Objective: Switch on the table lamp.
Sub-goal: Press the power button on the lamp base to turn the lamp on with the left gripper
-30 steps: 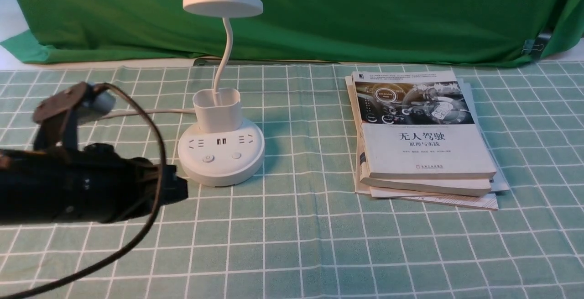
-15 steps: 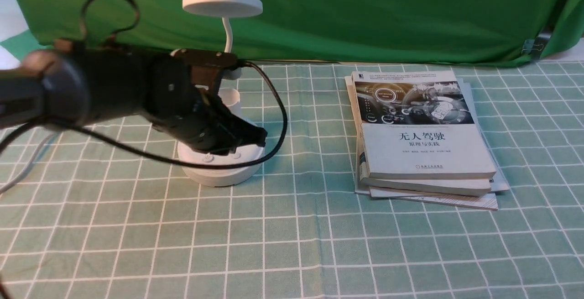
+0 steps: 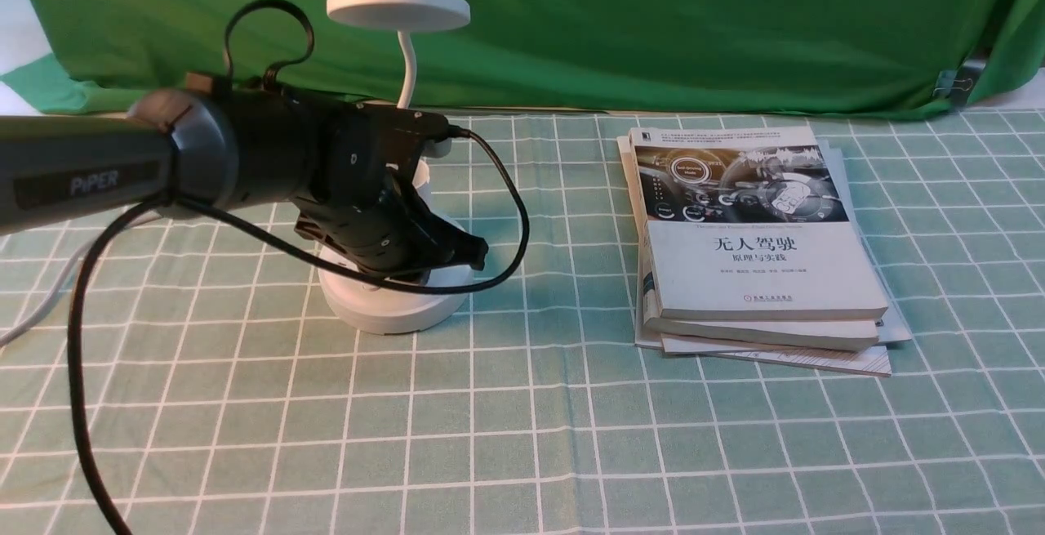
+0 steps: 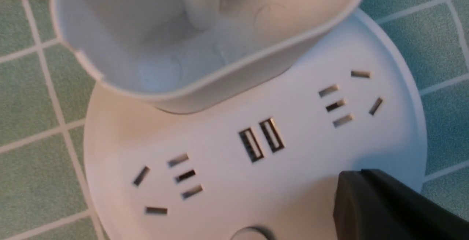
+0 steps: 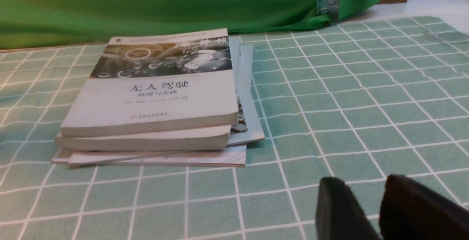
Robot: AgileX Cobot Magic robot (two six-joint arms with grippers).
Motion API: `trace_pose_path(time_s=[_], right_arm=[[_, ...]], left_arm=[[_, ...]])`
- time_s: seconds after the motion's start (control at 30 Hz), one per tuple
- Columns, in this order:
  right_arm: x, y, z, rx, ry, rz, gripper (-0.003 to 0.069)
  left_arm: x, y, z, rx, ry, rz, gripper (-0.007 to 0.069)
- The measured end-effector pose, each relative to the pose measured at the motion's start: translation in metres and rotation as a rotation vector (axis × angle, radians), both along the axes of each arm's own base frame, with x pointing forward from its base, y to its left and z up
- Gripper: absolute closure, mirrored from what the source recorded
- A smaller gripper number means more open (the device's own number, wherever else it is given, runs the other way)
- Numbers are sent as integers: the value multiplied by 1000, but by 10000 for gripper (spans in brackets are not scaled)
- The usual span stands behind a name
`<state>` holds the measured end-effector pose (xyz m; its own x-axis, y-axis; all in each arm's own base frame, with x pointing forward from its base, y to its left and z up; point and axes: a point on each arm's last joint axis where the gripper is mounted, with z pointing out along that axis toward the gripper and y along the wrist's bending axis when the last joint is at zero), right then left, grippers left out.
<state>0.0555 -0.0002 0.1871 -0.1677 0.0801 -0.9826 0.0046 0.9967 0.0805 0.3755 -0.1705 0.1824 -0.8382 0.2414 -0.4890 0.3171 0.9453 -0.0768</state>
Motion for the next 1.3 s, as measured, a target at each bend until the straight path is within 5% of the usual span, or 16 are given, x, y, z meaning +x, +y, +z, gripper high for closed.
trace_pose_path(time_s=[0.8,1.17,1.3], right_arm=[[0,0,0,0,0,0,418],[0,0,0,0,0,0,418],[0,0,0,0,0,0,418]], left_arm=[[5,-2,-13,9,42,13,623],[-8,1,36,-68,-54,30,623],[-28,5,48,-77,94,45,623]])
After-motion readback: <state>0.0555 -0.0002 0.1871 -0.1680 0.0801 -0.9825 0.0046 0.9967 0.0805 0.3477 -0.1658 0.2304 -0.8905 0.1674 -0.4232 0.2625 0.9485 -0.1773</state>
